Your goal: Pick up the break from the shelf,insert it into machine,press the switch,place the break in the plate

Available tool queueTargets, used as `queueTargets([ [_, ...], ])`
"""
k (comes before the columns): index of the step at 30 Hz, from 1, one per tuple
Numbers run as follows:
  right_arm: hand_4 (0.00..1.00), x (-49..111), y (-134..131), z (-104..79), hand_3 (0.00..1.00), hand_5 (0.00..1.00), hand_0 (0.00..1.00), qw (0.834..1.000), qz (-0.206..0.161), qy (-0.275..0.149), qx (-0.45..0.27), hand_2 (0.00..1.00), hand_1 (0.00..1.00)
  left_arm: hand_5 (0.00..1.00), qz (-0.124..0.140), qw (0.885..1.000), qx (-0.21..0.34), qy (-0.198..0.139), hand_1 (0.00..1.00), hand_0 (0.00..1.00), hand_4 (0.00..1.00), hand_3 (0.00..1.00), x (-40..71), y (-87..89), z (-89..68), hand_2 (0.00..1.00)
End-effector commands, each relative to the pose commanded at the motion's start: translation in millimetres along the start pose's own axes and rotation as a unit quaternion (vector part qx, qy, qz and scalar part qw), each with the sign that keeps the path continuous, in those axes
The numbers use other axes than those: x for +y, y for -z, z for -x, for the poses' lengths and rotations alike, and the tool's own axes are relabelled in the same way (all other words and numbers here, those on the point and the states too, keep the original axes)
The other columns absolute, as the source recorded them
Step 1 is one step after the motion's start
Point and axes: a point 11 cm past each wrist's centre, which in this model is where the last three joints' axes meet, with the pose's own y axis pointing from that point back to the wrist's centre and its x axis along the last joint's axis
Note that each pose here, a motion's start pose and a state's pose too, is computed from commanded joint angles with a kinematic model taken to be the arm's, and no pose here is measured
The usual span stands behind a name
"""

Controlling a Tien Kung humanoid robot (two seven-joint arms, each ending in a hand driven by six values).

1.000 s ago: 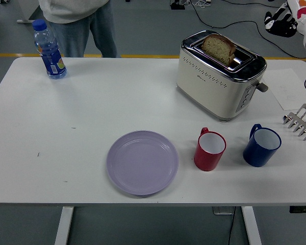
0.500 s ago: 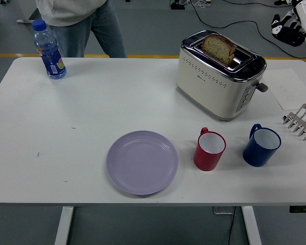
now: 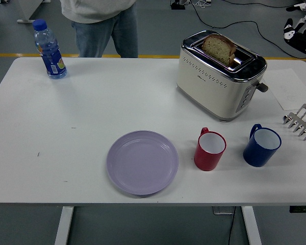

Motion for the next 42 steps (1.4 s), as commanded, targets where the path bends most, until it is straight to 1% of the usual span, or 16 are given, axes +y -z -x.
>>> queueTargets([
  [1,0.344,0.4,-1.0,0.0,0.693,0.331,0.067,1.0,0.001,0.0,-0.001,0.252,0.074,0.821,0.0,1.0,0.0,0.0,0.722,0.699,0.321,0.578,0.0,0.2,0.0,0.705],
  [2,0.327,1.4,-2.6,-0.2,0.669,0.307,0.05,1.0,0.0,-0.002,-0.005,0.243,0.066,0.822,-0.001,1.0,-0.001,0.0,0.722,0.698,0.319,0.578,-0.1,0.7,0.0,0.706],
  [13,0.32,8.9,-11.3,3.4,0.655,0.29,0.032,1.0,-0.004,-0.009,-0.022,0.23,0.057,0.824,-0.005,1.0,-0.008,0.001,0.721,0.698,0.319,0.576,-0.4,5.2,1.2,0.705],
  [14,0.311,9.8,-12.8,4.7,0.661,0.268,0.026,1.0,0.0,-0.009,-0.022,0.225,0.048,0.821,-0.005,1.0,-0.009,0.001,0.718,0.697,0.314,0.576,-0.5,5.6,1.3,0.705],
  [19,0.311,14.8,-19.7,9.0,0.661,0.268,0.026,1.0,0.009,-0.004,-0.026,0.225,0.048,0.821,-0.006,1.0,-0.009,0.001,0.718,0.697,0.314,0.576,-0.6,6.7,1.6,0.705],
  [27,0.298,31.6,-38.8,22.9,0.655,0.256,0.016,0.999,0.038,0.013,-0.025,0.22,0.041,0.821,-0.006,1.0,-0.01,0.002,0.718,0.697,0.311,0.575,-0.7,7.6,1.2,0.704],
  [31,0.298,36.3,-43.4,27.3,0.655,0.256,0.016,0.999,0.044,0.02,-0.023,0.22,0.041,0.821,-0.006,1.0,-0.009,0.002,0.718,0.697,0.311,0.575,-0.7,7.1,1.5,0.704],
  [32,0.283,38.4,-45.6,29.4,0.646,0.224,0.012,0.998,0.048,0.022,-0.022,0.219,0.04,0.822,-0.005,1.0,-0.009,0.002,0.717,0.697,0.31,0.575,-0.6,6.9,1.7,0.703],
  [37,0.283,45.9,-53.6,37.0,0.646,0.224,0.012,0.998,0.059,0.033,-0.017,0.219,0.04,0.822,-0.004,1.0,-0.01,0.003,0.717,0.697,0.31,0.575,-0.5,6.0,2.5,0.703],
  [38,0.281,46.9,-54.6,38.0,0.643,0.21,0.01,0.997,0.061,0.033,-0.017,0.217,0.039,0.821,-0.004,1.0,-0.01,0.003,0.716,0.696,0.31,0.575,-0.5,5.7,2.6,0.703],
  [39,0.261,82.7,-95.5,120.6,0.596,0.19,0.002,0.981,0.15,0.118,0.033,0.203,0.023,0.821,-0.003,1.0,-0.019,0.008,0.715,0.695,0.309,0.575,0.0,2.8,5.1,0.701],
  [42,0.261,82.4,-97.0,118.6,0.596,0.19,0.002,0.981,0.152,0.116,0.034,0.203,0.023,0.821,-0.003,1.0,-0.019,0.008,0.715,0.695,0.309,0.575,0.1,2.7,5.1,0.701],
])
